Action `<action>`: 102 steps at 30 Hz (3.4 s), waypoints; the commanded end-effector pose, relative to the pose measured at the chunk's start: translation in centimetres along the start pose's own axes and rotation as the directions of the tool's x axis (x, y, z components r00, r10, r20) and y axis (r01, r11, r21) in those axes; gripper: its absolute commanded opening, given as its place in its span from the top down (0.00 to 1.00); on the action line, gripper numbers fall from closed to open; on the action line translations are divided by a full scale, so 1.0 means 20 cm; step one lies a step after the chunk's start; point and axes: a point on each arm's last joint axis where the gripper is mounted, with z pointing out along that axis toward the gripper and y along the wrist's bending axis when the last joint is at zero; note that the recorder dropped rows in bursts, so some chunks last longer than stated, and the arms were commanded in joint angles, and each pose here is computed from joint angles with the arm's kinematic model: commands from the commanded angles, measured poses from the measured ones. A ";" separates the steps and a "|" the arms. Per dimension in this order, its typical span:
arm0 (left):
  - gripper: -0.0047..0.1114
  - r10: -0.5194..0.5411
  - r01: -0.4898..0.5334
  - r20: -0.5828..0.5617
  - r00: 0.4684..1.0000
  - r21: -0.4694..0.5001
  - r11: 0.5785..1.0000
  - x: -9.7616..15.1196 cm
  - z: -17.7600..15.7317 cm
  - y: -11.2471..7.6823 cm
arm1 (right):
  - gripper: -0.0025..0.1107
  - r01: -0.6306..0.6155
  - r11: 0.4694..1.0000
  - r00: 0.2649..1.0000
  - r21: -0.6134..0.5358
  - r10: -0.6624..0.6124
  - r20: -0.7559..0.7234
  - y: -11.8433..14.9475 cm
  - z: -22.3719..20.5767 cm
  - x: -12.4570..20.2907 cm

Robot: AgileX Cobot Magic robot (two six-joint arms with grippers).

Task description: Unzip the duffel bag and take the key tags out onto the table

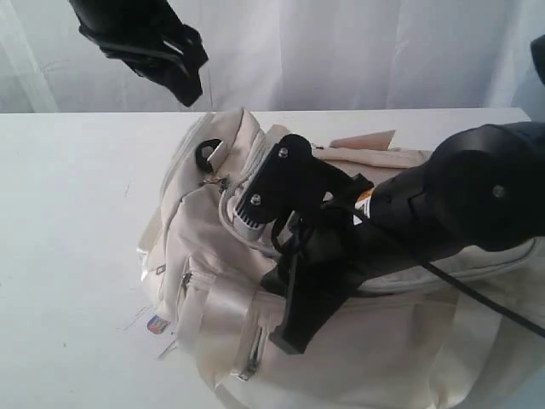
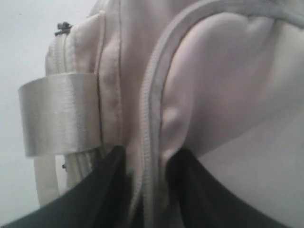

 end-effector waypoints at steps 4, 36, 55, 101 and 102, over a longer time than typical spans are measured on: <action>0.40 -0.056 0.056 0.014 0.998 0.046 0.997 0.24 -0.19 -0.08 | 0.44 -0.040 0.999 0.995 -0.011 0.041 0.092 0.04 -0.20 -0.03; 0.41 -0.296 0.291 0.271 0.916 0.058 0.955 0.73 0.27 -0.18 | 0.50 0.036 0.999 0.997 -0.006 -0.037 -0.072 -0.35 -0.02 -0.66; 0.41 -0.337 0.332 0.131 0.932 0.053 0.942 0.84 0.37 -0.20 | 0.50 0.259 0.966 0.963 0.022 -0.257 -0.077 -0.35 0.22 -0.67; 0.42 -0.330 0.329 0.168 0.929 0.036 0.944 0.84 0.38 -0.18 | 0.76 0.189 0.981 0.964 -0.042 -0.194 -0.184 -0.36 0.47 -0.56; 0.42 -0.330 0.329 0.168 0.929 0.036 0.944 0.84 0.38 -0.18 | 0.83 0.191 0.981 0.963 -0.041 -0.195 -0.185 -0.36 0.47 -0.56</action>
